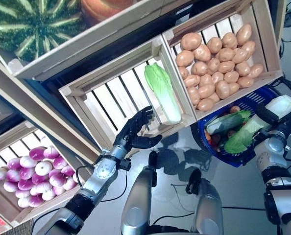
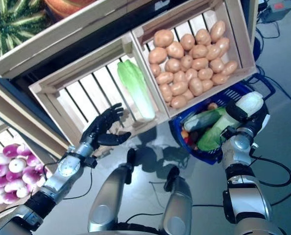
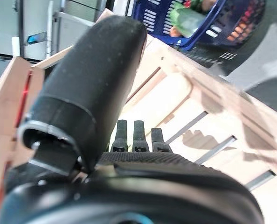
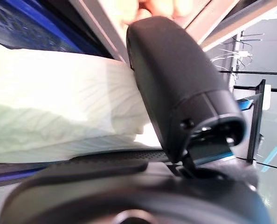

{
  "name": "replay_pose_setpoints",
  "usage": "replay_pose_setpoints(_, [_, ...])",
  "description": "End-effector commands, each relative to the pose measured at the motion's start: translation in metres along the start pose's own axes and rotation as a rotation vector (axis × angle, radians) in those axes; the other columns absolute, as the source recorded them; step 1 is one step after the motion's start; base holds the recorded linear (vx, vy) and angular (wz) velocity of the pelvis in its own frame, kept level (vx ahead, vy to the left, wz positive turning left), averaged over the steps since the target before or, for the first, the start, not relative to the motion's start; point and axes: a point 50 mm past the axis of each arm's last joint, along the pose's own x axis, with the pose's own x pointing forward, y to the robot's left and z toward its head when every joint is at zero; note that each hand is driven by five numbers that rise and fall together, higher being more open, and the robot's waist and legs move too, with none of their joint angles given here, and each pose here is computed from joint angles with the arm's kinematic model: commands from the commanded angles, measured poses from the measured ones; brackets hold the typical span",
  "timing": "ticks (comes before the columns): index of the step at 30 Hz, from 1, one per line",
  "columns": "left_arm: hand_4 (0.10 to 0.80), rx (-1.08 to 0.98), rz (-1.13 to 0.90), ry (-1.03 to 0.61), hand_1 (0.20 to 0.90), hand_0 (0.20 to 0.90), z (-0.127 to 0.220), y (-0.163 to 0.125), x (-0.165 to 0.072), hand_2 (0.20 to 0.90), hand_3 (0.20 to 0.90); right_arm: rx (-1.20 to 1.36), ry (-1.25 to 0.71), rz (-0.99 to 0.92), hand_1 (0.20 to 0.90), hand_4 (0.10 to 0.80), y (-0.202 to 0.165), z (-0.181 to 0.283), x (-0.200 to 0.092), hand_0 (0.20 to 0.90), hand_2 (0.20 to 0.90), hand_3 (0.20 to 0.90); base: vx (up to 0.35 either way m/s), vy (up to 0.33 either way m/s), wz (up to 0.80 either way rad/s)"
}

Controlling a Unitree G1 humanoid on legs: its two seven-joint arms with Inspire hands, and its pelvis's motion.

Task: Put vegetables into the basket

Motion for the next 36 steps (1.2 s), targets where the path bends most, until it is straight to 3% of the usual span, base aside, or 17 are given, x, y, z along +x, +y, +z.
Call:
replay_pose_setpoints(1, [0.800,-0.005,0.025,-0.371,0.900,0.900,0.063,-0.002,0.006,0.900,0.900,-0.019,-0.202,-0.004,0.900,0.800,-0.006,0.070,0.021,0.900,0.900,0.900,-0.037,-0.067,0.16])
replay_pose_setpoints(11, [0.800,0.134,0.105,-0.495,0.900,0.900,0.094,0.007,0.018,0.900,0.900,0.051,-0.041,0.031,0.900,0.800,-0.009,0.049,0.025,0.900,0.900,0.900,-0.038,-0.027,-0.01])
replay_pose_setpoints(24, [0.800,0.024,0.273,-0.467,0.900,0.900,0.108,0.035,0.030,0.900,0.900,0.012,-0.054,0.061,0.900,0.800,-0.004,0.048,0.022,0.900,0.900,0.900,0.002,-0.002,-0.01])
replay_pose_setpoints(27, [0.800,0.258,0.372,-0.545,0.900,0.900,0.125,0.040,0.032,0.900,0.900,0.001,-0.061,0.106,0.900,0.800,0.001,0.049,0.022,0.900,0.900,0.900,0.033,0.001,-0.03])
replay_pose_setpoints(30, [0.800,0.514,0.484,-0.510,0.900,0.900,0.134,0.062,0.039,0.900,0.900,-0.022,-0.060,0.161,0.900,0.800,0.005,0.049,0.021,0.900,0.900,0.900,0.045,0.026,-0.07])
replay_pose_setpoints(36, [0.800,1.023,0.639,-0.271,0.900,0.900,0.127,0.123,0.046,0.900,0.900,-0.079,-0.027,0.221,0.900,0.800,0.002,0.042,0.021,0.900,0.900,0.900,0.044,0.094,-0.16])
